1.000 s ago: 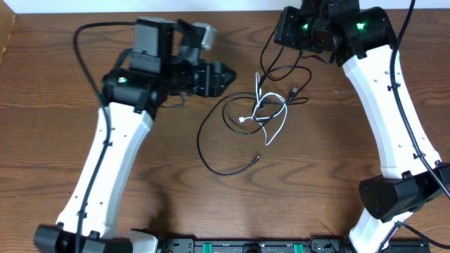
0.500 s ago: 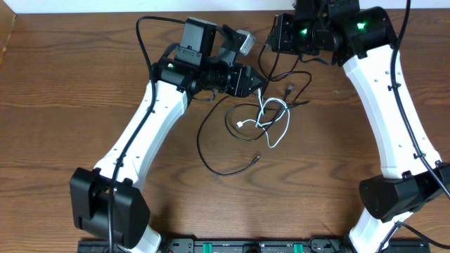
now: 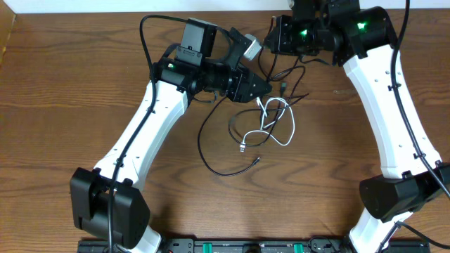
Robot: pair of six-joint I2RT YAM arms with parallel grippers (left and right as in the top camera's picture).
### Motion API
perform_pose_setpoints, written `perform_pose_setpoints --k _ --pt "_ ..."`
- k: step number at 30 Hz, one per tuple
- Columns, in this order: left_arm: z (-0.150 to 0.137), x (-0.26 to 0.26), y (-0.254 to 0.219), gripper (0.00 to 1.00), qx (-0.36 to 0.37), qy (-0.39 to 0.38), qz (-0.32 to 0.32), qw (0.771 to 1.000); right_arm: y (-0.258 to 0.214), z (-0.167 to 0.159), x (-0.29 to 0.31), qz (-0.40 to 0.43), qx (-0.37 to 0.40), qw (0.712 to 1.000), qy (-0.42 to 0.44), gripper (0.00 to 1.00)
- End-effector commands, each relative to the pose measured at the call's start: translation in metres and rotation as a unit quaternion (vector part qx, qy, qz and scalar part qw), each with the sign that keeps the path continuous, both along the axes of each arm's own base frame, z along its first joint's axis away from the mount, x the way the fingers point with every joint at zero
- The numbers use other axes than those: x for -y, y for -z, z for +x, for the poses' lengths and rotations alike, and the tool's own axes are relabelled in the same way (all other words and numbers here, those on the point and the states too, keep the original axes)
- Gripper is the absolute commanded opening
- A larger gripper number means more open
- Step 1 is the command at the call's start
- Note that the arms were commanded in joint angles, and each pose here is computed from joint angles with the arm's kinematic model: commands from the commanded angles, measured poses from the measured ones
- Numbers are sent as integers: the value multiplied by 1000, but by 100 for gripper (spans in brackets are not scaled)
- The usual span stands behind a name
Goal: Untangle cables
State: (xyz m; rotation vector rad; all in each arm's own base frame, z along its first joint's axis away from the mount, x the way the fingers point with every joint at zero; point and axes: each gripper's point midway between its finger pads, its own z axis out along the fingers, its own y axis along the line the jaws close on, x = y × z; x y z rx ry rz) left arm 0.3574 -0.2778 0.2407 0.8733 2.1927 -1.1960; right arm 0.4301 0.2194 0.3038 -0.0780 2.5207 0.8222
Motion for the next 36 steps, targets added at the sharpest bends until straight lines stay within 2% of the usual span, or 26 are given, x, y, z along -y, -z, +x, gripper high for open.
perform_pose_setpoints --k 1,6,11,12,15,16,26,27,31,33,36 --pt "-8 2 0 53 -1 20 -10 1000 -5 -2 1 8 5 1000 -11 1" --pt "-17 4 3 46 -9 41 -23 999 -6 -2 1 9 6 1000 -11 1" --pt "-16 3 4 29 -8 41 -21 999 -9 -5 -1 11 11 1000 -22 1" --pt "-15 3 5 22 -7 38 -18 999 -9 -5 -1 10 13 1000 -24 1" --pt "-15 3 5 19 -7 38 -18 999 -9 -5 -1 11 12 1000 -24 1" --pt "-15 3 5 14 -7 38 -18 999 -9 -5 -2 12 13 999 -27 1" --pt "-15 3 8 12 -10 39 -17 999 -13 -12 -10 32 9 998 -53 1" --pt "-15 3 8 8 -11 39 -17 999 -13 -12 -10 32 10 998 -54 1" --pt "-14 3 9 7 -12 37 -16 999 -11 -6 1 18 14 999 -35 1" --pt "-9 -1 13 7 -12 22 -2 1000 -8 1 13 5 17 1000 -15 1" --pt "7 -13 29 7 -29 -47 49 997 -6 10 31 -9 20 1000 12 1"
